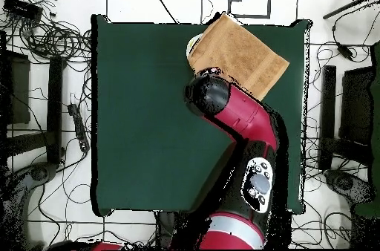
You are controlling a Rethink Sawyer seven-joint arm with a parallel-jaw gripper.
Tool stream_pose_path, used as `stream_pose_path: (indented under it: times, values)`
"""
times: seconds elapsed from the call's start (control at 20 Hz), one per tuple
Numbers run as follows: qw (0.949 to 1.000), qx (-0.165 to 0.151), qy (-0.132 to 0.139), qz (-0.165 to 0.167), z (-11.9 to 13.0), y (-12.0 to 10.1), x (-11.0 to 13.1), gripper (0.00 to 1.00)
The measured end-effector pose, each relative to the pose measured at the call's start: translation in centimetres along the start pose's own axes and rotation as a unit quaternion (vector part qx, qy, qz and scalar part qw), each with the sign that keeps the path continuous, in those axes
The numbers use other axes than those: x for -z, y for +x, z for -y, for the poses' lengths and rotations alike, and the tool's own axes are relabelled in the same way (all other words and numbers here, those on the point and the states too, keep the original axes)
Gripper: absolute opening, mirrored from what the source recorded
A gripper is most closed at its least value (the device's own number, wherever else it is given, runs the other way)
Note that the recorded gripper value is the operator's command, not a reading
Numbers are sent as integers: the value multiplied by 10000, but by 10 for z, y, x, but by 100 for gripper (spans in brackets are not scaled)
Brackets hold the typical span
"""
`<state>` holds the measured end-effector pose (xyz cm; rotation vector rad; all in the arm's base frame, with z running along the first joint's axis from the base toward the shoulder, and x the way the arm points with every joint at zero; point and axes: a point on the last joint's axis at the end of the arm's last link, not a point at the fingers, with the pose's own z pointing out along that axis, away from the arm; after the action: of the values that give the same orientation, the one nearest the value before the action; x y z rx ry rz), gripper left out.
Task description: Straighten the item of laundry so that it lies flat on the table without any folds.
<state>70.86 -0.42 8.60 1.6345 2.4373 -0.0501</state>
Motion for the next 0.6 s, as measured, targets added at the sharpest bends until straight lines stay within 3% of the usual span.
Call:
stream_pose_path:
  times: [0.2,0.6]
  values:
    - [9999,-152,-25,65,13,2,-1,100]
    - [9972,-494,-378,425,36,0,-15,100]
